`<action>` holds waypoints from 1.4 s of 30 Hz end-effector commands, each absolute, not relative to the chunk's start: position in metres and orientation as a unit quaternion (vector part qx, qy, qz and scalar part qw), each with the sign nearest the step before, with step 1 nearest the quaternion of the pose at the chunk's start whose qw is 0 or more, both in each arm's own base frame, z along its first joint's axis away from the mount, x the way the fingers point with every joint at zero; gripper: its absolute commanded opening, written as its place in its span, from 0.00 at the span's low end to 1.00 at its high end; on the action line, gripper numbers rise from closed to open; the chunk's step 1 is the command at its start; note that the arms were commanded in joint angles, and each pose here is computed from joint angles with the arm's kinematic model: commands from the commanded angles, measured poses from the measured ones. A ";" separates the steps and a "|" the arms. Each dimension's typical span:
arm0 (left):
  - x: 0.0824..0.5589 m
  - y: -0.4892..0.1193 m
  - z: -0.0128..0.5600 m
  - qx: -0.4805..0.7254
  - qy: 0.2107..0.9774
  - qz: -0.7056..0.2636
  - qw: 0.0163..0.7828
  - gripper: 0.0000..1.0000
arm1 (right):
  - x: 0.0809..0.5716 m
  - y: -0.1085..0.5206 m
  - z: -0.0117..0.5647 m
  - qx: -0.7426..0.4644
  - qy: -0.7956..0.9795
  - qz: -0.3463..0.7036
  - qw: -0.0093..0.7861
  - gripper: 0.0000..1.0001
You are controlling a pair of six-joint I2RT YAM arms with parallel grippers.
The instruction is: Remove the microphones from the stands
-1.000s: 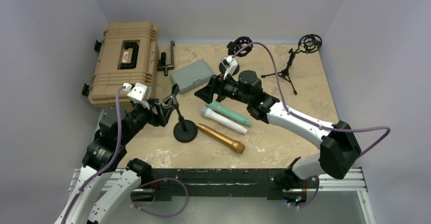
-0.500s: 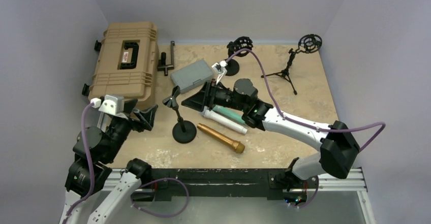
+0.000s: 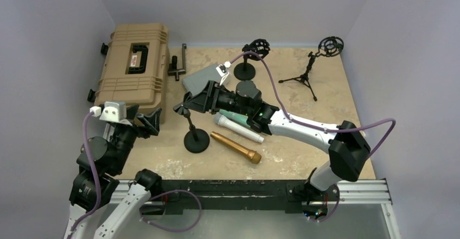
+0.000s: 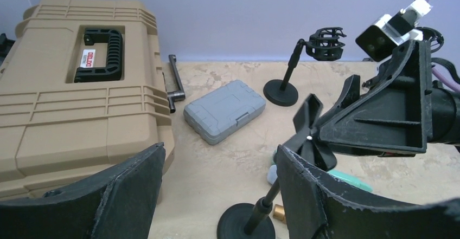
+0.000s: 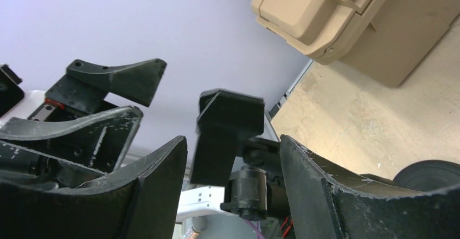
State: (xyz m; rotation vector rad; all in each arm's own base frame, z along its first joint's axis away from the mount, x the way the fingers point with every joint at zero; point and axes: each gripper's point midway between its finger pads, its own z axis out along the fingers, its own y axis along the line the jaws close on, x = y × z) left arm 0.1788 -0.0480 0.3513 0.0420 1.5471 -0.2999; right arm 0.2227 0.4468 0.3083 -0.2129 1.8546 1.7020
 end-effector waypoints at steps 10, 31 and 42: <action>0.179 -0.046 0.344 0.003 0.697 -0.136 0.704 0.73 | 0.228 0.455 0.330 -0.069 0.689 0.647 0.319 0.60; 0.181 -0.048 0.335 0.002 0.708 -0.138 0.692 0.73 | 0.224 0.442 0.203 -0.049 0.767 0.577 0.275 0.42; 0.179 -0.049 0.336 0.002 0.712 -0.144 0.687 0.73 | 0.222 0.452 0.174 -0.070 0.780 0.568 0.255 0.47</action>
